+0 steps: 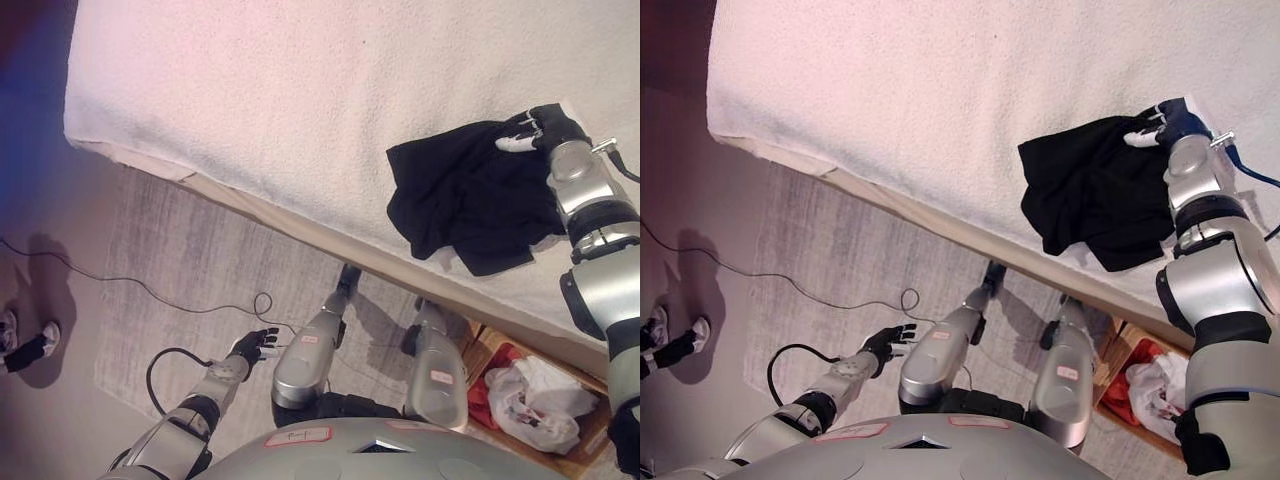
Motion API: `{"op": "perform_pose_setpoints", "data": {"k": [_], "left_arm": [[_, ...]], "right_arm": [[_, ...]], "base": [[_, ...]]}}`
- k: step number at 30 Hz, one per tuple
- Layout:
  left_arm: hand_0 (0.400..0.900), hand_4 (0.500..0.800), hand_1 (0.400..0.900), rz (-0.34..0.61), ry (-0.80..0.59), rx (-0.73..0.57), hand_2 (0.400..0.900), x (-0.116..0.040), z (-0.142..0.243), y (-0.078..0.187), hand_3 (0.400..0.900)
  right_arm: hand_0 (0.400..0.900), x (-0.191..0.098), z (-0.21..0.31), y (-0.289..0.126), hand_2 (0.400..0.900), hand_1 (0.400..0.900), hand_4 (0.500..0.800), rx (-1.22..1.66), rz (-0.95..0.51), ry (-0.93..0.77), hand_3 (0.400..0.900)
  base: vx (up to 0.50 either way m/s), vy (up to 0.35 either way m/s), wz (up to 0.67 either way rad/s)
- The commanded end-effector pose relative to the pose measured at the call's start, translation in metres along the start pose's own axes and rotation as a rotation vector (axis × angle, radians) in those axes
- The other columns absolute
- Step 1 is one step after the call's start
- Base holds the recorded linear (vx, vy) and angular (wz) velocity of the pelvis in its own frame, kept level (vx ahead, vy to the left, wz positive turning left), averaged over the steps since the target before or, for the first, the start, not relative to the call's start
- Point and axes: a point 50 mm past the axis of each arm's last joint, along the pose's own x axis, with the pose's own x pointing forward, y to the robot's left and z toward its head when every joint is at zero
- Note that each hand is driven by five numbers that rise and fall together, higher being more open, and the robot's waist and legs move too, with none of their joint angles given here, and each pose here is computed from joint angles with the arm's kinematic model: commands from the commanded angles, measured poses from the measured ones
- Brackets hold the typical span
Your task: Put the clothes on the bed into the basket.
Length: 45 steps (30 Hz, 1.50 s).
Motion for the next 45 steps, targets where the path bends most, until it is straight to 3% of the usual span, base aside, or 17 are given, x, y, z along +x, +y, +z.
{"op": "perform_pose_setpoints", "data": {"k": [1,16,26,37,45], "left_arm": [[0.9,0.8,0.9,0.019,0.103,0.099,0.9,-0.008,-0.032,0.012,0.9],[0.9,0.8,0.9,0.068,0.126,0.079,0.9,-0.005,-0.025,0.022,0.9],[0.9,0.8,0.9,0.123,0.197,0.031,0.9,-0.009,-0.036,0.041,0.9],[0.9,0.8,0.9,0.198,0.343,-0.083,0.9,-0.031,-0.08,0.066,0.9],[0.9,0.8,0.9,0.214,0.39,-0.092,0.9,-0.039,-0.094,0.073,0.9]], "right_arm": [[0.4,0.0,0.007,0.026,0.4,0.4,0.5,-0.033,0.1,-0.011,0.4],[0.4,-0.002,0.021,0.048,0.4,0.4,0.5,-0.027,0.156,-0.054,0.4],[0.4,-0.001,0.022,0.029,0.4,0.4,0.5,-0.081,0.138,-0.066,0.4],[0.4,-0.003,0.001,-0.042,0.4,0.4,0.5,-0.149,0.029,-0.016,0.4],[0.4,-0.015,-0.027,-0.102,0.4,0.4,0.5,-0.159,-0.103,0.077,0.4]], "base": [[0.0,0.0,0.0],[0.005,0.005,-0.07],[0.055,0.013,-0.44],[0.073,0.016,-0.53],[-0.007,0.007,-0.37]]}}
